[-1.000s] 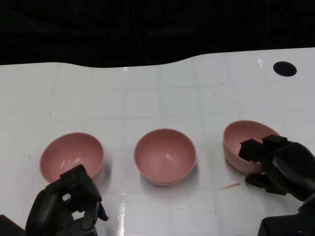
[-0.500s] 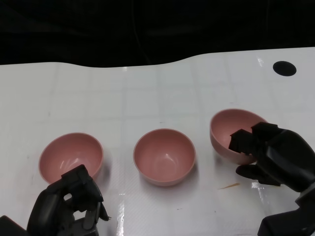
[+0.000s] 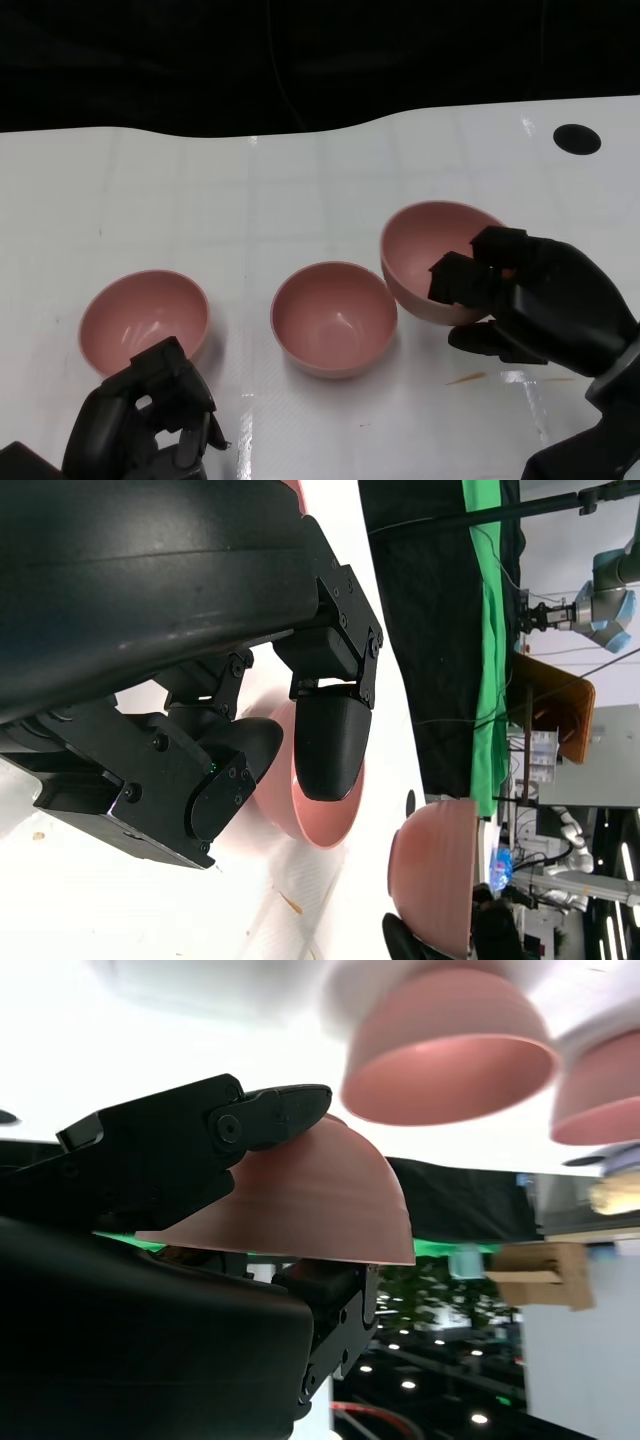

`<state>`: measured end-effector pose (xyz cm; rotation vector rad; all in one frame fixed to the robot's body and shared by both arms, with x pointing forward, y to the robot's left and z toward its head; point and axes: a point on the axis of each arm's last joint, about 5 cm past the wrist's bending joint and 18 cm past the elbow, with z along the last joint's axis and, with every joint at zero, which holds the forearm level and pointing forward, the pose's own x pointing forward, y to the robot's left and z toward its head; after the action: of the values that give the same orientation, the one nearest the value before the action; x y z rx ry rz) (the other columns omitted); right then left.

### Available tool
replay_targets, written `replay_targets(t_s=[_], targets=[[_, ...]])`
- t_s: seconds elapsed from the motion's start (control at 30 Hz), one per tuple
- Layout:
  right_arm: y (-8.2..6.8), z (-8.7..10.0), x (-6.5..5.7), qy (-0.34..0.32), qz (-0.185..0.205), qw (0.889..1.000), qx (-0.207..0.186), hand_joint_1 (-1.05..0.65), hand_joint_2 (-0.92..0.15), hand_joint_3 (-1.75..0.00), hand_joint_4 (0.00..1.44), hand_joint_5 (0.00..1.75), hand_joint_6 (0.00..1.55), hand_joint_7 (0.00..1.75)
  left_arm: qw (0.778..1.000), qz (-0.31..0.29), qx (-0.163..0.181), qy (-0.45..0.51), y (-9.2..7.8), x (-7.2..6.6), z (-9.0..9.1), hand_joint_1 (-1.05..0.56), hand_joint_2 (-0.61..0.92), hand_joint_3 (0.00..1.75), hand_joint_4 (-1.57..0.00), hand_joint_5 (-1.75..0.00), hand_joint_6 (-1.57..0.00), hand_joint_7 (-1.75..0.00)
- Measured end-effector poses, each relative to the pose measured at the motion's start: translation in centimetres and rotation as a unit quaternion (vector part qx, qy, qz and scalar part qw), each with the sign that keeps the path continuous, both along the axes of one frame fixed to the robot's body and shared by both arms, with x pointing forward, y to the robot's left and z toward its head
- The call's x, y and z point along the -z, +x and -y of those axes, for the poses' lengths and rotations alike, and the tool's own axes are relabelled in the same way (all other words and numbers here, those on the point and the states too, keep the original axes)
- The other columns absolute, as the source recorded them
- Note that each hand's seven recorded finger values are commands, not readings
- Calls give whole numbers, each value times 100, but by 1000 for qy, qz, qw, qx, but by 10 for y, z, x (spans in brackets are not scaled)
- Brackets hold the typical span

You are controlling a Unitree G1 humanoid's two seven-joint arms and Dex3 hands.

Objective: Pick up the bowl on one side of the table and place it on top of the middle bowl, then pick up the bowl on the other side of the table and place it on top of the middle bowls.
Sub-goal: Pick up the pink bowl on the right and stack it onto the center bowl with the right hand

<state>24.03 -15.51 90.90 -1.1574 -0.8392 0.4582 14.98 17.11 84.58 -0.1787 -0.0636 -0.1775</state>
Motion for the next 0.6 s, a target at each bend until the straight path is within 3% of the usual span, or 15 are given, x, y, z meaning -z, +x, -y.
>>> replay_targets(t_s=[0.6], targets=[[6,-26,-26,-9,38,997,-71,-15,-83,-28,78,175,51,175,1000,-5,-6,0,-1,4,2,-1,52,131,-80,-175,-71,-167]])
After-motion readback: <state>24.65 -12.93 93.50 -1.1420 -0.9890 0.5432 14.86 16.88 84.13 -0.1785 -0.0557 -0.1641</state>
